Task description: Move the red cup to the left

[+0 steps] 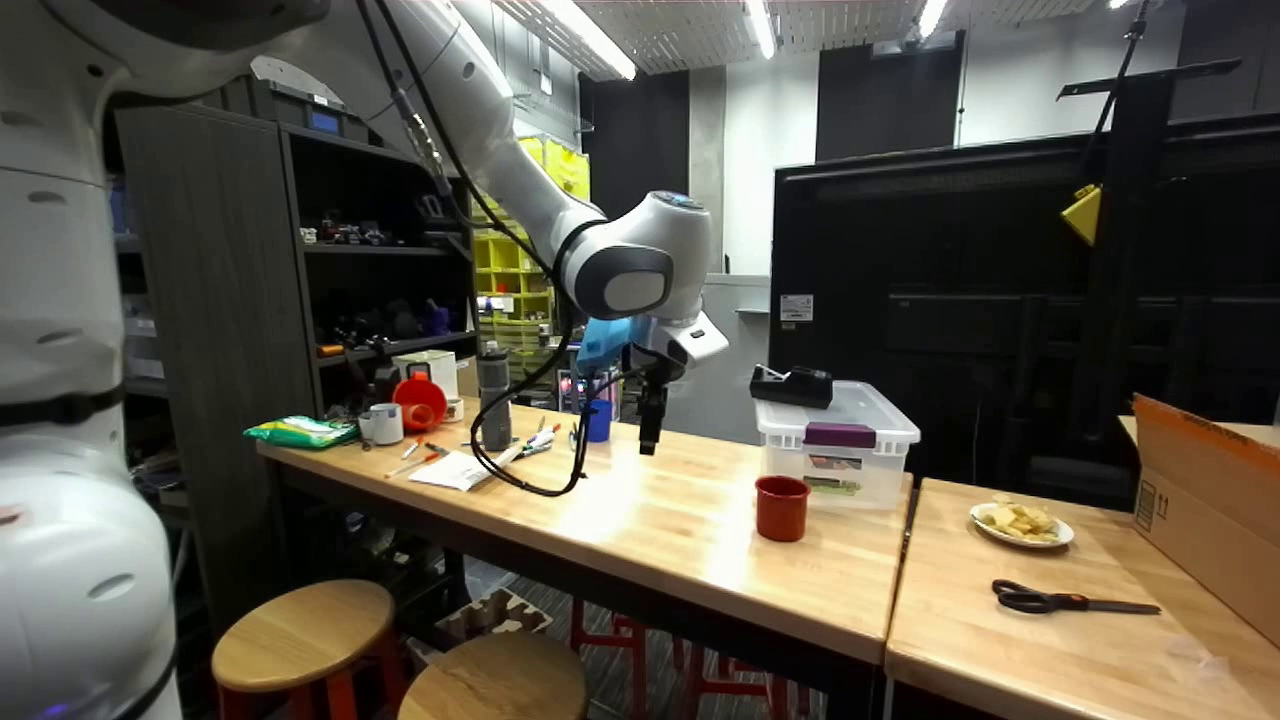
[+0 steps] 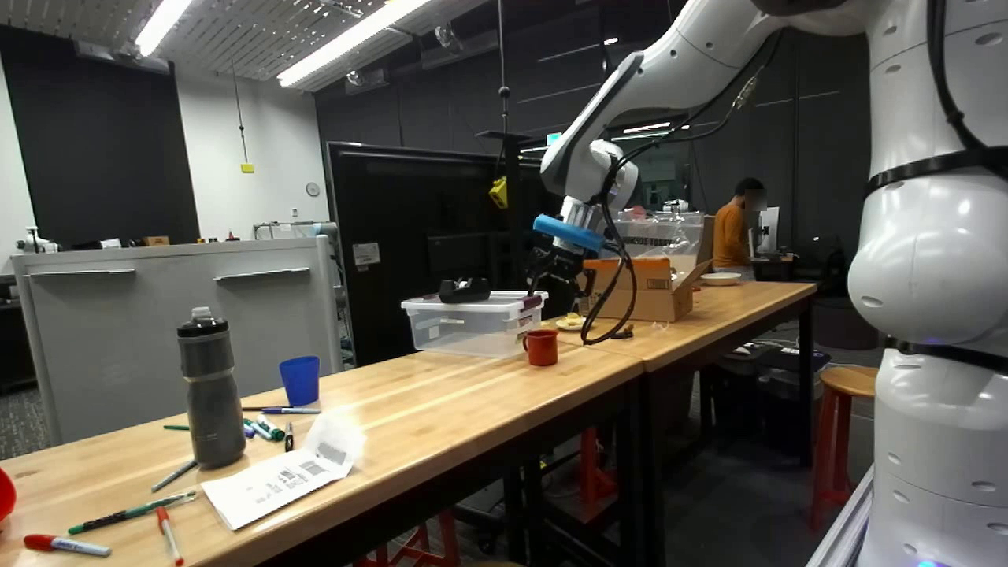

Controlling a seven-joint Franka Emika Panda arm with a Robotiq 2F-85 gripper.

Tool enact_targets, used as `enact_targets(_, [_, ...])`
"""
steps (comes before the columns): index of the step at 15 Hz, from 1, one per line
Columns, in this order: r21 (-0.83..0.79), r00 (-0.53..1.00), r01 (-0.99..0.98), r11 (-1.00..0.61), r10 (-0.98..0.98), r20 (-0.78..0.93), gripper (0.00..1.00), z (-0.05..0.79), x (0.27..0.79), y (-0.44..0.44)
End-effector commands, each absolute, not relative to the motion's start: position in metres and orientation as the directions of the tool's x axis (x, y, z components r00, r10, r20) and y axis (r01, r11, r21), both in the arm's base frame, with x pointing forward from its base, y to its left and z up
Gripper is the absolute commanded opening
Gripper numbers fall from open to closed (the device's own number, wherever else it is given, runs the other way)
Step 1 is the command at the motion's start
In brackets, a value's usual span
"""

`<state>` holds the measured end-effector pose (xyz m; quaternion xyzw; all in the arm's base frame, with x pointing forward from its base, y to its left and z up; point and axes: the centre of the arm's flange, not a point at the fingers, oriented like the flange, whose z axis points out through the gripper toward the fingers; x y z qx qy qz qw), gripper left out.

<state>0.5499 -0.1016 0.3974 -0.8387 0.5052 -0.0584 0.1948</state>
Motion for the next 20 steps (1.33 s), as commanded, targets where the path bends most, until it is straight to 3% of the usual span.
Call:
enact_targets(1, [-0.419,0.477,-0.834,-0.359,-0.85,-0.221,1.0,0.407,0.547,-0.097])
enact_targets(2, [-0.432,0.529,-0.808,-0.402,-0.818,-0.228,1.0,0.409,0.545,-0.093])
enact_targets(20, [-0.422,0.478,-0.828,-0.369,-0.858,-0.187,1.0,0.397,0.551,-0.098])
